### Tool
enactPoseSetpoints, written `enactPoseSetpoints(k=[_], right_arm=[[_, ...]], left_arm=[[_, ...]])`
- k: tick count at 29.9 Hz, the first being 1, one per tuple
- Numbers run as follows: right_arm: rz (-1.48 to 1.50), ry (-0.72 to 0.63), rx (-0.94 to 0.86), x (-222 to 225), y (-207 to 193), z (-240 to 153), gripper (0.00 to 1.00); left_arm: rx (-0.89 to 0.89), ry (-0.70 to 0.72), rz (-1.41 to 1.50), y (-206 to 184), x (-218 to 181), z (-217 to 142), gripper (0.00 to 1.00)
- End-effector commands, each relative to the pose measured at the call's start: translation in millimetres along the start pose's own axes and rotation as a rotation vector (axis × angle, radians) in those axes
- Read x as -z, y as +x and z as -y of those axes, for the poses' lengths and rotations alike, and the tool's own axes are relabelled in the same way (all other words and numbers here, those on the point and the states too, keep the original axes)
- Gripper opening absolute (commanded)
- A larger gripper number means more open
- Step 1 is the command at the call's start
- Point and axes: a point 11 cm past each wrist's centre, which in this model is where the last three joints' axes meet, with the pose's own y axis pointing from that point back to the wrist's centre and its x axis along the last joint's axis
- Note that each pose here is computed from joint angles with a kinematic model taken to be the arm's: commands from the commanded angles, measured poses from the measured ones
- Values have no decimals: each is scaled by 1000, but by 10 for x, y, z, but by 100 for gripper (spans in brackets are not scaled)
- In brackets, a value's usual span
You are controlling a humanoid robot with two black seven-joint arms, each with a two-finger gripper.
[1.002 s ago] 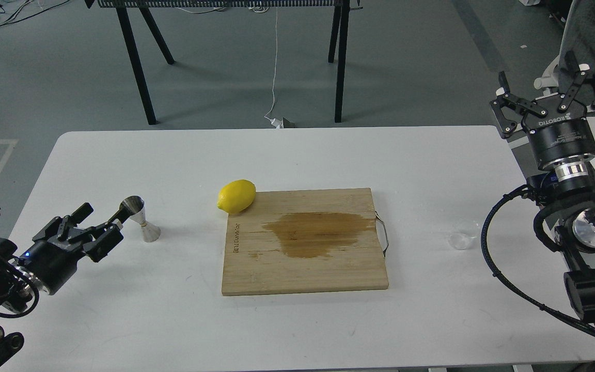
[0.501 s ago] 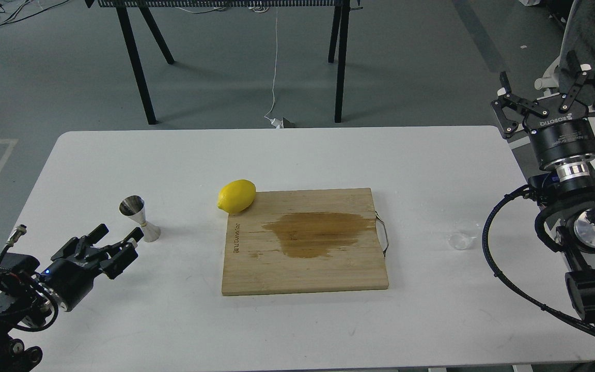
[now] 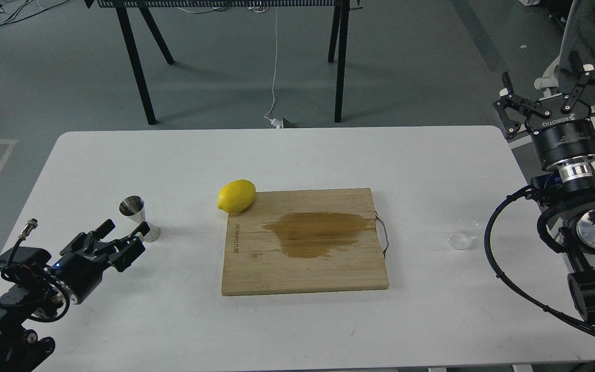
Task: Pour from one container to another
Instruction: 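Close the left gripper around the metal jigger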
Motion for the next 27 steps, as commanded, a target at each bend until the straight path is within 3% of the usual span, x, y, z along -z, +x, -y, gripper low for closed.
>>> enactPoseSetpoints(k=[1, 27], right_arm=[[-6, 0, 1, 25, -4, 0, 99], [-7, 1, 7, 32, -24, 7, 99]], left_arm=[[7, -19, 9, 12, -42, 56, 100], [28, -12, -2, -89, -103, 320, 100]])
